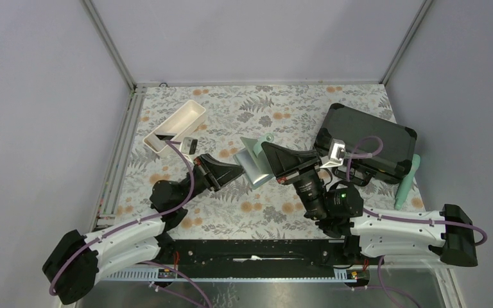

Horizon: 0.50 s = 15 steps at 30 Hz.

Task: Put the credit cards into the card holder
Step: Open the card holder at the center of the board.

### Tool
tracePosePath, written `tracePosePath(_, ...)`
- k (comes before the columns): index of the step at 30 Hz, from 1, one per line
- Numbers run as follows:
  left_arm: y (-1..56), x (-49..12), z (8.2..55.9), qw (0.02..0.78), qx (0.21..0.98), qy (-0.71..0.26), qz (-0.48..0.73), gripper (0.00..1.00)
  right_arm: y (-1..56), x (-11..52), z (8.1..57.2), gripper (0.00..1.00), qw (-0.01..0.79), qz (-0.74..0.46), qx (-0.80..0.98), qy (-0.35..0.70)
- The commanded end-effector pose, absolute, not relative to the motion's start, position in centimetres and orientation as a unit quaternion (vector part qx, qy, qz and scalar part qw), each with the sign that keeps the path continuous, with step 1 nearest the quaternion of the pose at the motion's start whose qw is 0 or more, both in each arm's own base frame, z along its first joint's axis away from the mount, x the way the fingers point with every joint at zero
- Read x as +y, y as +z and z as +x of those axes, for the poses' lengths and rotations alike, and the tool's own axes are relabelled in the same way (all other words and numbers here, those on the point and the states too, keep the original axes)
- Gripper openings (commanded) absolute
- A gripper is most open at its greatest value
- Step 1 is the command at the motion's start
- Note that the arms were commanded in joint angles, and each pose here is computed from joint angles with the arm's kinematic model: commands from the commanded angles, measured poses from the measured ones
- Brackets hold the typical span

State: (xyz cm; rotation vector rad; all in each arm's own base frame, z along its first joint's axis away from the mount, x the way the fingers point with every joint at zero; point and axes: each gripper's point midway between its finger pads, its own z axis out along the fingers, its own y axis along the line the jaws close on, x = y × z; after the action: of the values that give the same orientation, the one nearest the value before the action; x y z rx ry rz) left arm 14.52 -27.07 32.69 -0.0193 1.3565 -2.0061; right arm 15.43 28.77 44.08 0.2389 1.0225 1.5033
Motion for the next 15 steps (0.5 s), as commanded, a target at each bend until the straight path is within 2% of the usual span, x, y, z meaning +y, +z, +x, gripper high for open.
tracePosePath(1, 32.7, -26.6, 14.6, 0.373, 0.521, -0.768, -0.011, 0.0, 41.8, 27.5, 17.1, 0.0, 0.625, 0.134, 0.479, 0.602)
tracePosePath(2, 31.9, -26.7, 15.0, 0.373, 0.536, -0.757, -0.018, 0.0, 40.6, 27.4, 17.6, 0.01, 0.63, 0.138, 0.497, 0.581)
tracePosePath(5, 28.2, -26.9, 16.3, 0.368, 0.611, -0.7, -0.04, 0.0, 36.7, 26.4, 18.9, 0.17, 0.651, 0.141, 0.544, 0.51)
tracePosePath(12, 18.9, -24.7, 18.1, 0.339, 0.791, -0.504, -0.063, 0.0, 27.3, 22.5, 20.6, 0.61, 0.675, 0.123, 0.645, 0.336)
tracePosePath(15, 15.8, -24.3, 17.9, 0.297, 0.842, -0.448, -0.051, 0.0, 24.6, 21.5, 20.6, 0.71, 0.673, 0.103, 0.67, 0.296)
